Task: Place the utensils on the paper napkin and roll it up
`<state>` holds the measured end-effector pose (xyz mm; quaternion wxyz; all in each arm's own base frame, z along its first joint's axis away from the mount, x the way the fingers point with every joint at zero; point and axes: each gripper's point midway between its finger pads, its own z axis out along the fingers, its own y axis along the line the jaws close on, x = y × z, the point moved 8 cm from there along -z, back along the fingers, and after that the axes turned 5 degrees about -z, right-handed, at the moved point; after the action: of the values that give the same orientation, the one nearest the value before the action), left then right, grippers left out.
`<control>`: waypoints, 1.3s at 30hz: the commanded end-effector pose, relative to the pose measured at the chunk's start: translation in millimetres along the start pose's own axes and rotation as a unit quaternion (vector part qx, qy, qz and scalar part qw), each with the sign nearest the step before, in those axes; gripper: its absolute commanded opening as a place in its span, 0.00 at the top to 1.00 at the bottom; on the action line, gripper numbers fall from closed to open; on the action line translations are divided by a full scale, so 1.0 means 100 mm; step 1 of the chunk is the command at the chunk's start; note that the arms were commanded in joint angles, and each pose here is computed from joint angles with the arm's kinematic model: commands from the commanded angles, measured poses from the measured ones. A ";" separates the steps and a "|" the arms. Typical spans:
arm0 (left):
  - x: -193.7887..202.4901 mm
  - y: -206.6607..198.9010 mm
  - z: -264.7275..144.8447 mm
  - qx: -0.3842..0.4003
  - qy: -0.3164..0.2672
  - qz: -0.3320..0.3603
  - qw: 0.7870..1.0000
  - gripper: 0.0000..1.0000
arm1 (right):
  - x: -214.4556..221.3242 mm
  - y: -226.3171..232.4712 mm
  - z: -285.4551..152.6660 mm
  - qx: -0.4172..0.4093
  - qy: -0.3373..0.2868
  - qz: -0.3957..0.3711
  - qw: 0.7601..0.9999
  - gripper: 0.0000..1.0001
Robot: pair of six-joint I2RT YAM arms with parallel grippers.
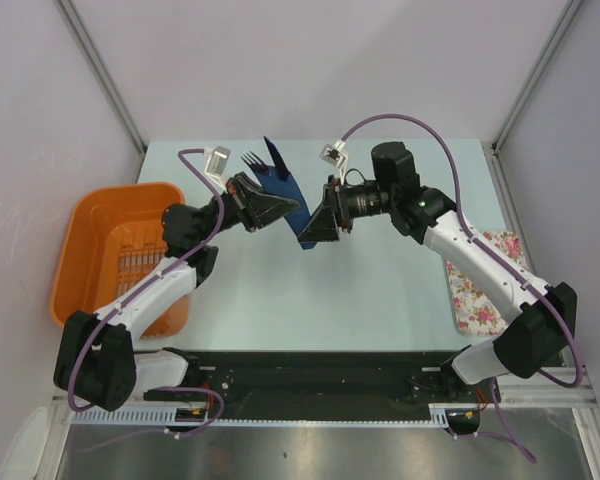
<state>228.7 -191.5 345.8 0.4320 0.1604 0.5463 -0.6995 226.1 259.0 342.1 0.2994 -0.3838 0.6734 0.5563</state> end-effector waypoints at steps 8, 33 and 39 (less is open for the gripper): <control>-0.15 -0.22 0.02 0.036 -0.031 0.068 0.997 1.00 | -0.35 0.00 -0.15 0.051 -0.022 -0.046 0.997 0.26; -0.14 -0.21 0.04 0.047 -0.033 0.060 0.997 1.00 | -0.32 0.04 0.11 0.012 -0.011 -0.058 0.998 0.64; -0.13 -0.20 0.04 0.049 -0.032 0.057 0.997 1.00 | -0.35 -0.06 -0.03 0.059 -0.012 -0.054 0.997 0.29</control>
<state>227.3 -190.5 352.8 0.4503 0.1652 0.5259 -0.7024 242.2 271.4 354.1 0.3272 -0.4004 0.6773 0.5233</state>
